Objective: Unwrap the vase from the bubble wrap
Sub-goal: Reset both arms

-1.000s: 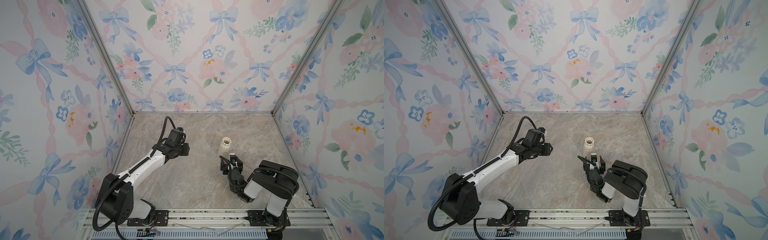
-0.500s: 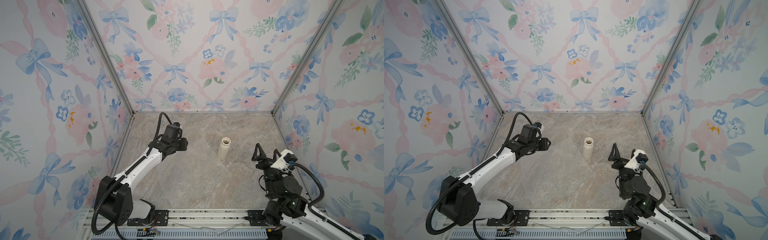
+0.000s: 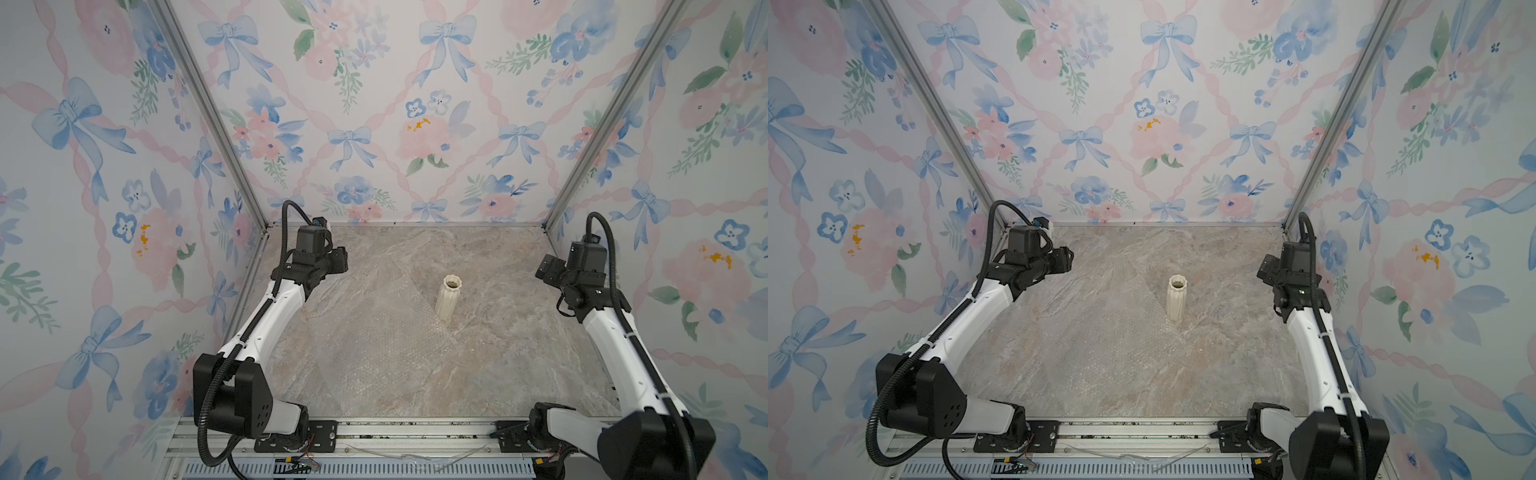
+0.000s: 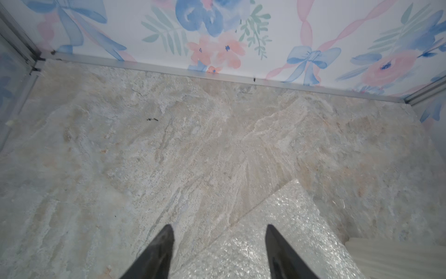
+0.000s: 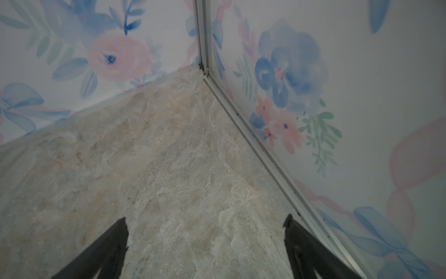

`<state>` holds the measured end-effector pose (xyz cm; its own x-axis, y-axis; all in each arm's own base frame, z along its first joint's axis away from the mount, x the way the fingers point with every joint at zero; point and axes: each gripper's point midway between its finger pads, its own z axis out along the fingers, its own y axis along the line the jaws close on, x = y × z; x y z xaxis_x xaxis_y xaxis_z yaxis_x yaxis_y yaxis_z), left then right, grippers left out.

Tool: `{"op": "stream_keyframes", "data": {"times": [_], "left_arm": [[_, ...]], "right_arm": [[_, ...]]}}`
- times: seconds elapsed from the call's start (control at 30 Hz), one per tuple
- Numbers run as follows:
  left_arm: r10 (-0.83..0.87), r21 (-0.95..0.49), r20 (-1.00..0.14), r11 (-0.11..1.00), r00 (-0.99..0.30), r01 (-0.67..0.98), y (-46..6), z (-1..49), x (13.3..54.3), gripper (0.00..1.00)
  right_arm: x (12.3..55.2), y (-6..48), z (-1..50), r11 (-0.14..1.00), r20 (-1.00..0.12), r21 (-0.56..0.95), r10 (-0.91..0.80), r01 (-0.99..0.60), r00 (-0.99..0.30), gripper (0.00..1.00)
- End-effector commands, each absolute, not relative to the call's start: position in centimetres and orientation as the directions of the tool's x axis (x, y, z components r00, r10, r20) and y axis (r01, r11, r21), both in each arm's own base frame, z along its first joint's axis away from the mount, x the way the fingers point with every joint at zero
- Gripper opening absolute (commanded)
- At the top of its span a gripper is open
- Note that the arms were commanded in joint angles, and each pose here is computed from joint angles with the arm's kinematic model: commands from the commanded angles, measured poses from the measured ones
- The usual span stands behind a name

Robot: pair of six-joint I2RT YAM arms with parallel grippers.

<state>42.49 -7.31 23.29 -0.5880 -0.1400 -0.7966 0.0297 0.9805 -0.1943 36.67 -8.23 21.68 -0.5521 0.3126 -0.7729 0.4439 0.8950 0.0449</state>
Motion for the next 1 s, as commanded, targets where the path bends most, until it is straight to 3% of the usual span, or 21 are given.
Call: {"op": "stream_keyframes", "data": {"times": [0.0, 0.1, 0.2, 0.27, 0.5, 0.6, 0.9, 0.97], "left_arm": [[-0.131, -0.123, -0.896, 0.991, -0.423, -0.046, -4.1, 25.3, 44.1, 0.98], [-0.063, -0.015, -0.946, 0.988, -0.317, -0.151, -1.1, 24.3, 44.6, 0.98], [0.036, 0.105, -0.922, 0.981, -0.387, -0.161, -0.1, 20.2, 44.2, 0.98], [0.023, 0.109, -0.904, 0.978, -0.426, -0.178, 0.4, 17.9, 43.2, 0.98], [-0.048, 0.041, -0.940, 0.967, -0.337, -0.252, 3.0, 10.9, 37.9, 0.98], [-0.010, 0.053, -0.963, 0.973, -0.269, -0.225, 2.8, 12.1, 38.3, 0.98], [0.035, 0.078, -0.969, 0.982, -0.245, -0.171, 1.6, 10.9, 38.1, 0.98], [0.045, 0.086, -0.970, 0.983, -0.241, -0.163, 1.3, 10.9, 38.0, 0.98]], "right_arm": [[39.8, -6.4, 20.7, 0.925, -0.766, 0.160, 0.337, 0.346, -0.547, 0.96], [41.9, -5.7, 18.1, 0.939, -0.777, 0.184, 0.321, 0.291, -0.542, 0.96], [42.2, -5.1, 15.5, 0.944, -0.792, 0.190, 0.311, 0.271, -0.526, 0.96], [41.7, -4.5, 13.9, 0.948, -0.805, 0.176, 0.293, 0.265, -0.516, 0.96], [40.5, -3.5, 11.1, 0.969, -0.835, 0.073, 0.189, 0.236, -0.516, 0.96], [40.2, -3.3, 10.5, 0.972, -0.855, 0.039, 0.152, 0.231, -0.496, 0.96], [39.6, -1.8, 10.4, 0.978, -0.932, -0.071, 0.004, 0.194, -0.362, 0.96], [38.7, -0.5, 10.1, 0.973, -0.957, -0.131, -0.074, 0.191, -0.279, 0.96]]}}
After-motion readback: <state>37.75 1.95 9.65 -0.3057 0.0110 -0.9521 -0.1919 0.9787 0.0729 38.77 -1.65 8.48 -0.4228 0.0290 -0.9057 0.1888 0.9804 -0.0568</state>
